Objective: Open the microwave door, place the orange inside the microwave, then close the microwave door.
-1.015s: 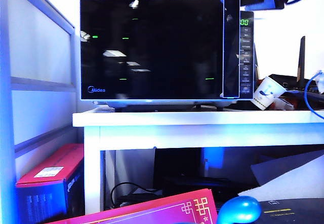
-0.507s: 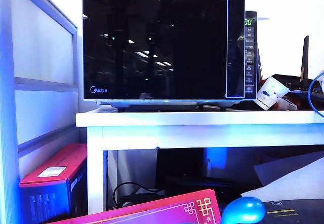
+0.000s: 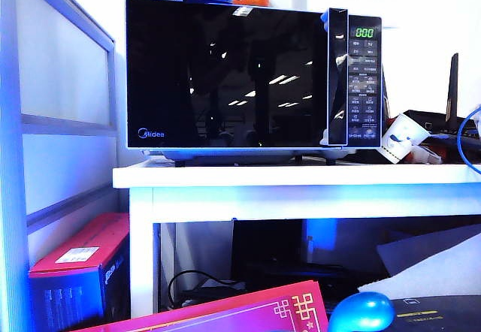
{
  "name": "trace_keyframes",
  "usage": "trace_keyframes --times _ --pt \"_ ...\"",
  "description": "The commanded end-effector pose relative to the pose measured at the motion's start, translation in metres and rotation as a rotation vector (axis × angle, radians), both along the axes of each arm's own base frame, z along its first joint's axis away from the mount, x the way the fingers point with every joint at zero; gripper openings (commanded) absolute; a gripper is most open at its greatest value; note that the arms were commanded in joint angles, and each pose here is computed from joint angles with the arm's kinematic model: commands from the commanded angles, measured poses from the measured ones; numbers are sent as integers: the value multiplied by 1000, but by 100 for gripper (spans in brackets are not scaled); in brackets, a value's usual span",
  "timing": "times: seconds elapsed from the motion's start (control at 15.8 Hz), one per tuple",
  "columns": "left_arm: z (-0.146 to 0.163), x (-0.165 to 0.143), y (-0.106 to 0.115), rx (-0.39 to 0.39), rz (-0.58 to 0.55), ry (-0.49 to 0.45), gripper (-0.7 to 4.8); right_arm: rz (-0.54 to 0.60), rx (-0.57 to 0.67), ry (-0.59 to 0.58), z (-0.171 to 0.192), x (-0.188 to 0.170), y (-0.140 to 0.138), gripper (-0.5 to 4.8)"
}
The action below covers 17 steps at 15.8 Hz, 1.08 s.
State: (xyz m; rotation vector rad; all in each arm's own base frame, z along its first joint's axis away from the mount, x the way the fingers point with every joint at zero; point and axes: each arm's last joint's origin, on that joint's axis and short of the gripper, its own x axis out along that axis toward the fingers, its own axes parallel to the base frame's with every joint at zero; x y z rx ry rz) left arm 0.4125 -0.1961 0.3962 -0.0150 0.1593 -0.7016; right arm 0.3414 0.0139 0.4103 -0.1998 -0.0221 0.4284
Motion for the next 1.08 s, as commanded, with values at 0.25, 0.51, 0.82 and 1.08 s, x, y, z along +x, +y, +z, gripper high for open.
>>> trace_keyframes --times 0.25,0.51,0.82,1.08 --pt "11 -13 3 -11 -40 21 88 237 19 117 -33 24 -1 328" --pt "64 -52 22 -66 -34 -109 88 277 72 121 -58 52 1 328" --pt "89 -76 32 -88 -35 -165 88 302 109 120 -72 66 1 327" --pt "86 -76 32 -76 -39 -131 88 163 110 110 -73 69 34 327"
